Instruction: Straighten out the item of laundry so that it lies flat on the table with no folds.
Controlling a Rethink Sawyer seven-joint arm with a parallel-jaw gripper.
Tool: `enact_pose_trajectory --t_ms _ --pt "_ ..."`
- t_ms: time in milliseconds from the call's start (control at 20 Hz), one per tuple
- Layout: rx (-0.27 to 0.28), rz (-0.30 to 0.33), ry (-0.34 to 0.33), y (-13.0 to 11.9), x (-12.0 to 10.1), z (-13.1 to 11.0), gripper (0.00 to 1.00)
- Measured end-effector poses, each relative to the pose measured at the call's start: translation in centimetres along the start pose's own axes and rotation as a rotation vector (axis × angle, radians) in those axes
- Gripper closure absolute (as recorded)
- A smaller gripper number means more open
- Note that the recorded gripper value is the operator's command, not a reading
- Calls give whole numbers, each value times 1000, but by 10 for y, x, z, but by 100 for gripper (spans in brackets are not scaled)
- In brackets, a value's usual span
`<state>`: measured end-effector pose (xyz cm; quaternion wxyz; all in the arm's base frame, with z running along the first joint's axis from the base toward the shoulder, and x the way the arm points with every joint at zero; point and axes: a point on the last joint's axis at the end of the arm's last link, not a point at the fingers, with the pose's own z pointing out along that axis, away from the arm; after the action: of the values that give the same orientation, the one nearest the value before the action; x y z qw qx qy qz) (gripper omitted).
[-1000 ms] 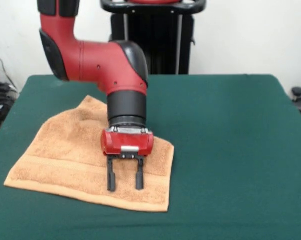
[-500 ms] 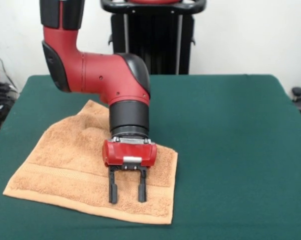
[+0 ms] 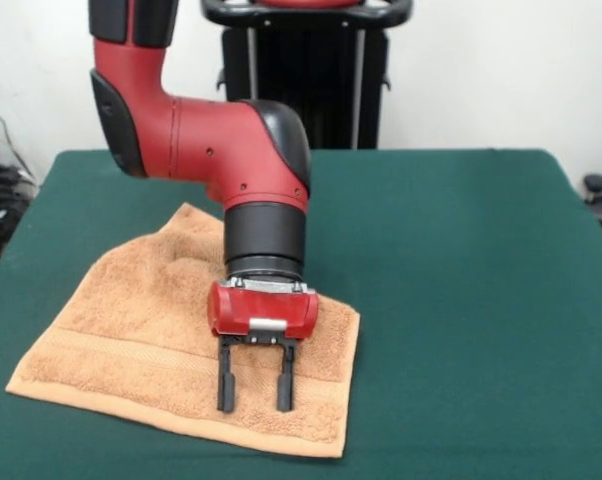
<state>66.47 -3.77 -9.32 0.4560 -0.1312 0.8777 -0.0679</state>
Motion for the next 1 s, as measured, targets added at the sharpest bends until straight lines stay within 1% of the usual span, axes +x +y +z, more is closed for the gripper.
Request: enact_pose_trajectory --t_ms 150,200,300,350,400,450,600,650,900,1000 --pt "44 11 23 4 -4 3 0" --pt "73 15 35 6 -7 4 0" --pt "114 18 50 10 -10 7 0" --pt "119 19 51 10 -10 8 0" --pt "135 19 56 12 -12 9 0" --pt "168 19 64 15 -14 11 0" --pt "216 18 71 18 -18 16 0" --pt "241 14 72 20 -19 19 0" --pt "308 -4 76 22 -23 26 0" --pt "324 -11 79 23 -24 28 0"
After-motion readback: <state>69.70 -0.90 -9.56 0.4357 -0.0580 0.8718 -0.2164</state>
